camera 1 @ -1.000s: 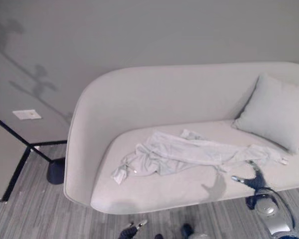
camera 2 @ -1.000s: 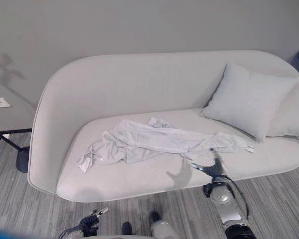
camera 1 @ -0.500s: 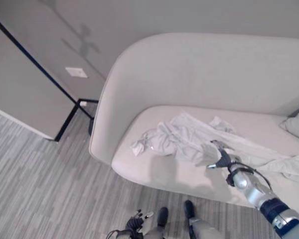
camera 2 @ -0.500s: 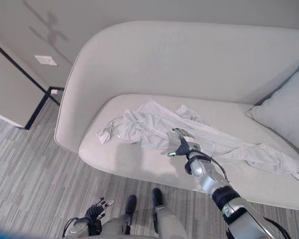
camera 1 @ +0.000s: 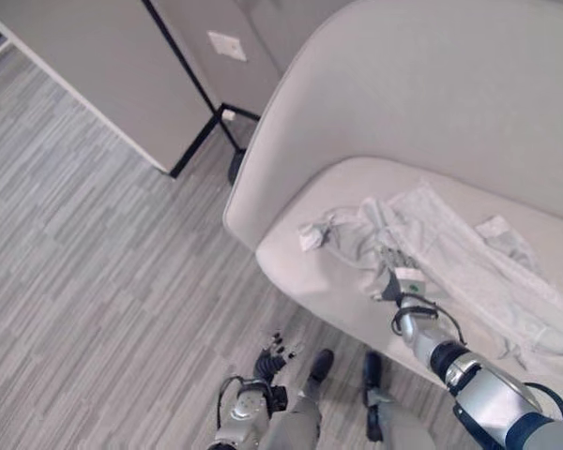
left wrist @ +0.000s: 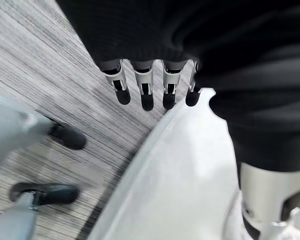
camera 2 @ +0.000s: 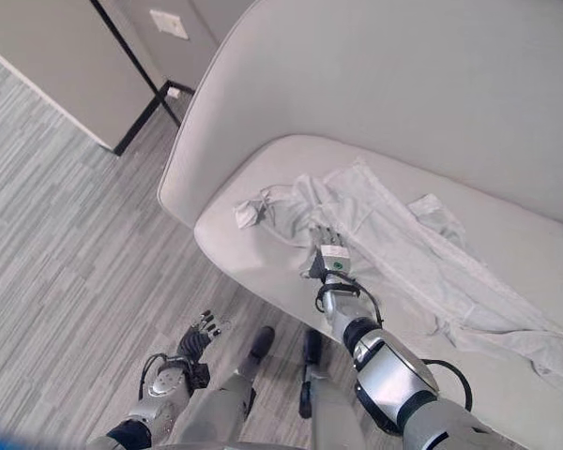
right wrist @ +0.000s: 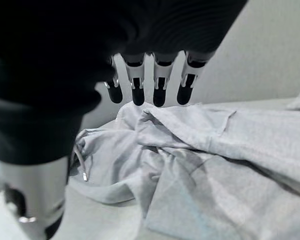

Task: Hang the clothes on the sofa on the clothes rack.

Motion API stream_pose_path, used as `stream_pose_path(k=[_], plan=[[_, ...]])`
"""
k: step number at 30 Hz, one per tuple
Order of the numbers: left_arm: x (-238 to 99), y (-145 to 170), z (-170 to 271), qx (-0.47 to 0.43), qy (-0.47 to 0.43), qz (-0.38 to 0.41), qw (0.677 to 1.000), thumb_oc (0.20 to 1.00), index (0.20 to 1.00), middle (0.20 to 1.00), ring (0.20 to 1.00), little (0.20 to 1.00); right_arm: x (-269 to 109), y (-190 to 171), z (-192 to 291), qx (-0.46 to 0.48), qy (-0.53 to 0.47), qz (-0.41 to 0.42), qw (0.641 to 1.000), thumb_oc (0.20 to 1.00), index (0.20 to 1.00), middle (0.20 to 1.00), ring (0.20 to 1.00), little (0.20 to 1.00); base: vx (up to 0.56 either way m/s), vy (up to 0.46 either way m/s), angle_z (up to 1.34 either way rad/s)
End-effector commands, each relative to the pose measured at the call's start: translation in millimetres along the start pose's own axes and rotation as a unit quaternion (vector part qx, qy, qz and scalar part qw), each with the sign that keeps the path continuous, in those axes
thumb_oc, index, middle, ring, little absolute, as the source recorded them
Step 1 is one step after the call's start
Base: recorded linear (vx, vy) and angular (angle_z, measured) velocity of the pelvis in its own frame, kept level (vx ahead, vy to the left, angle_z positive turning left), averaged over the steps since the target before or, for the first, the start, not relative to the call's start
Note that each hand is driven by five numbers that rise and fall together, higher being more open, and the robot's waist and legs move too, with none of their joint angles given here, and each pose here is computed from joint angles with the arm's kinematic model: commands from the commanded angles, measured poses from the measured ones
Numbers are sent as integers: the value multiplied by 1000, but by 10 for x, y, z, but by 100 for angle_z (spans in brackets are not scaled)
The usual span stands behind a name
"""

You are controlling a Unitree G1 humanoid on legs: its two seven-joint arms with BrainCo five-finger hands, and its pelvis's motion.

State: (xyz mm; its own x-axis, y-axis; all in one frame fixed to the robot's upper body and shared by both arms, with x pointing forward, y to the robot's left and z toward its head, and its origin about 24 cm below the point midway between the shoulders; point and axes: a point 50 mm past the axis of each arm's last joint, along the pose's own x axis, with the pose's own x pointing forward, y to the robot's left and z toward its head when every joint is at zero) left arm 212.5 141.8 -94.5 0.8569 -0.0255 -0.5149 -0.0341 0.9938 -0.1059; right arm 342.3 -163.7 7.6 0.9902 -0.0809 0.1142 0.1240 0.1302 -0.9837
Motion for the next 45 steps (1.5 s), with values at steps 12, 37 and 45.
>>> stream_pose_path(k=[12, 37, 45], plan=[[-34, -68, 487, -7, -119, -36, 992, 1000, 1000, 1000, 1000, 1000, 435, -890, -632, -47, 126, -194, 972, 1000, 1000, 1000, 1000, 1000, -12, 31, 5], [-148, -186, 651, -27, -156, -73, 985, 1000, 1000, 1000, 1000, 1000, 541, -1152, -989, -121, 152, -113, 974, 1000, 1000, 1000, 1000, 1000, -19, 20, 8], [-190, -238, 705, -24, -167, -83, 982, 1000, 1000, 1000, 1000, 1000, 502, -1125, -1093, -185, 165, -73, 966, 200, 200, 200, 200, 200, -8, 8, 7]])
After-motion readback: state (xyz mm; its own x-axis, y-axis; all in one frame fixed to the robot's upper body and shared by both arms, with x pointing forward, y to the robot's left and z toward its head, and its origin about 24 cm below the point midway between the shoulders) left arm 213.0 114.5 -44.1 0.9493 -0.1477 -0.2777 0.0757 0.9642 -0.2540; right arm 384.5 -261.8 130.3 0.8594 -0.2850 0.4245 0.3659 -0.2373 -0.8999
